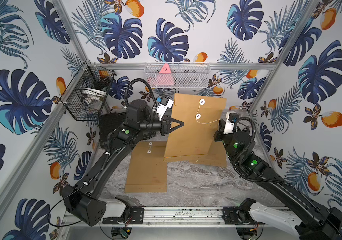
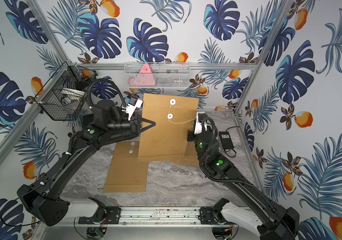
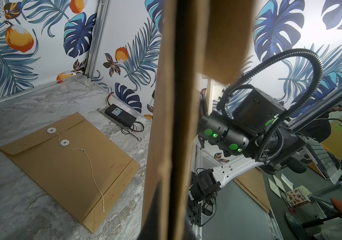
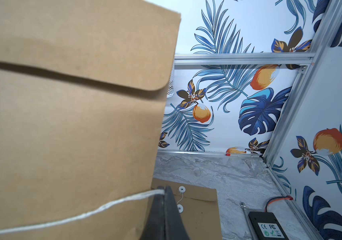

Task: Close the mouth of the file bag
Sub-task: Close the file bag.

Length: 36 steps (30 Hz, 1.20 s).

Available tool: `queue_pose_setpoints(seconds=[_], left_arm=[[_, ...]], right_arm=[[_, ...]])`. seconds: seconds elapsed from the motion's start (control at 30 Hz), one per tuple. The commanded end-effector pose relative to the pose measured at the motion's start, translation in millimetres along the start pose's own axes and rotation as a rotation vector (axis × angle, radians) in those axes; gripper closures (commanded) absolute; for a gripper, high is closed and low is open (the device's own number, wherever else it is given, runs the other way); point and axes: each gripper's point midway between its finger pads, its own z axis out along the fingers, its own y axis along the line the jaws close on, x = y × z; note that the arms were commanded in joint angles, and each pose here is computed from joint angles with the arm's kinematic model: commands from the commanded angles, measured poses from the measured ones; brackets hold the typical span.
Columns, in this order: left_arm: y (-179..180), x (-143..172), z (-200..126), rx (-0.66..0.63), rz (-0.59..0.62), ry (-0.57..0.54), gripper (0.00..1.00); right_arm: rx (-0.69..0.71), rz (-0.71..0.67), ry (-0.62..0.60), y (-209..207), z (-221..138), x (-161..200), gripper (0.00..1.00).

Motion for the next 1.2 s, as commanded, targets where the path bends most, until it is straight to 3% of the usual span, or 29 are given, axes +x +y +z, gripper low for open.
queue_pose_setpoints(seconds=[0.0, 0.5, 0.87, 1.17], left_arm=[[-4, -4, -2, 0.015, 0.009, -0.015, 1.0], [7, 5, -2, -0.011, -0.033, -0.002, 1.0], [16, 10, -1, -0.027, -0.065, -0.001, 1.0], [14, 16, -1, -0.002, -0.079, 0.002, 1.0]], right_arm=[[0.036, -0.049, -0.015, -6, 0, -9, 1.0], [0.112, -0.114, -0.051, -17, 1, -28, 1.0], [0.089, -0.117, -0.049, -15, -3, -34, 1.0], [0.076, -0.209, -0.014, -6, 8, -36, 1.0]])
